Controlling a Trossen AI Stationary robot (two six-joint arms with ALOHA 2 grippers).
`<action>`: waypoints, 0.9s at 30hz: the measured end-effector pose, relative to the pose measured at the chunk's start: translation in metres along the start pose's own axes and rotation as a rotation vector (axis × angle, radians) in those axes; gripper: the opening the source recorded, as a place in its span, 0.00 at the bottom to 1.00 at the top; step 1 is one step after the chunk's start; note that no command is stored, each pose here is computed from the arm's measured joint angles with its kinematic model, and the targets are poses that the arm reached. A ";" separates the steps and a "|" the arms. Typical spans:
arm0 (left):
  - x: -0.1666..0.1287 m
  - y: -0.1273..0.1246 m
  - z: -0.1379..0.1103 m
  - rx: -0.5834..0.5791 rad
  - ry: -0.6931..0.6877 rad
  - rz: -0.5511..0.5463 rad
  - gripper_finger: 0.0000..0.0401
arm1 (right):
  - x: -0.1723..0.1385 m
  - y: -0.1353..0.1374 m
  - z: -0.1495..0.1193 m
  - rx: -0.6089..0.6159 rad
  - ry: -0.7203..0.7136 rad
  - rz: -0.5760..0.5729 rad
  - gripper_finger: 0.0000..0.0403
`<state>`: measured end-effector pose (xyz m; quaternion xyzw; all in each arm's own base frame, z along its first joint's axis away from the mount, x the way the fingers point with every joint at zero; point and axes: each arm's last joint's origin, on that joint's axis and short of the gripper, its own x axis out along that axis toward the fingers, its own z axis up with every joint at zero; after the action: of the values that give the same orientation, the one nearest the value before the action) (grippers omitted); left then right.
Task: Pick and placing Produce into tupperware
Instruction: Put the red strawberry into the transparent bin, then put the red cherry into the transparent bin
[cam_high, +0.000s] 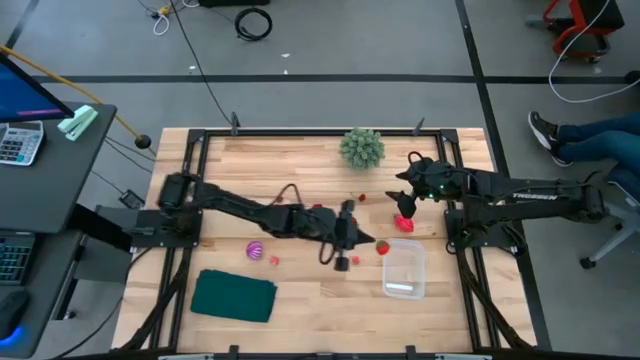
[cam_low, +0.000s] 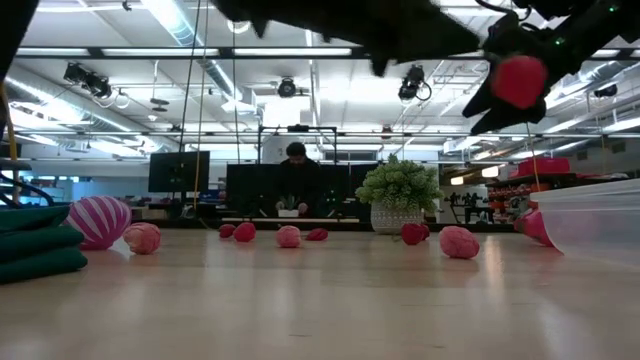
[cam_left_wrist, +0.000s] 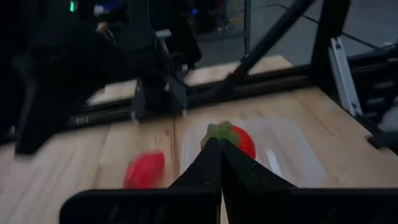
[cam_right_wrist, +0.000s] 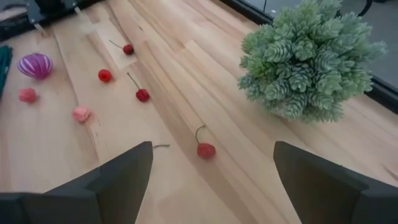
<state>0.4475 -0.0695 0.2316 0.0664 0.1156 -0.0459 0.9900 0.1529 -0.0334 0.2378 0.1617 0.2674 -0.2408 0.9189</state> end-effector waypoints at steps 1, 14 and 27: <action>0.008 0.000 -0.001 0.005 0.003 -0.006 0.00 | 0.000 0.000 0.000 -0.004 0.004 -0.002 0.85; 0.074 -0.003 -0.040 -0.009 0.202 -0.059 0.03 | 0.001 0.000 0.000 -0.028 0.005 -0.001 0.85; 0.069 -0.001 -0.036 0.076 0.242 -0.046 0.22 | 0.001 0.000 0.000 -0.028 0.004 -0.001 0.85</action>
<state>0.5060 -0.0701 0.1803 0.1061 0.2339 -0.0645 0.9643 0.1535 -0.0336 0.2371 0.1490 0.2729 -0.2372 0.9204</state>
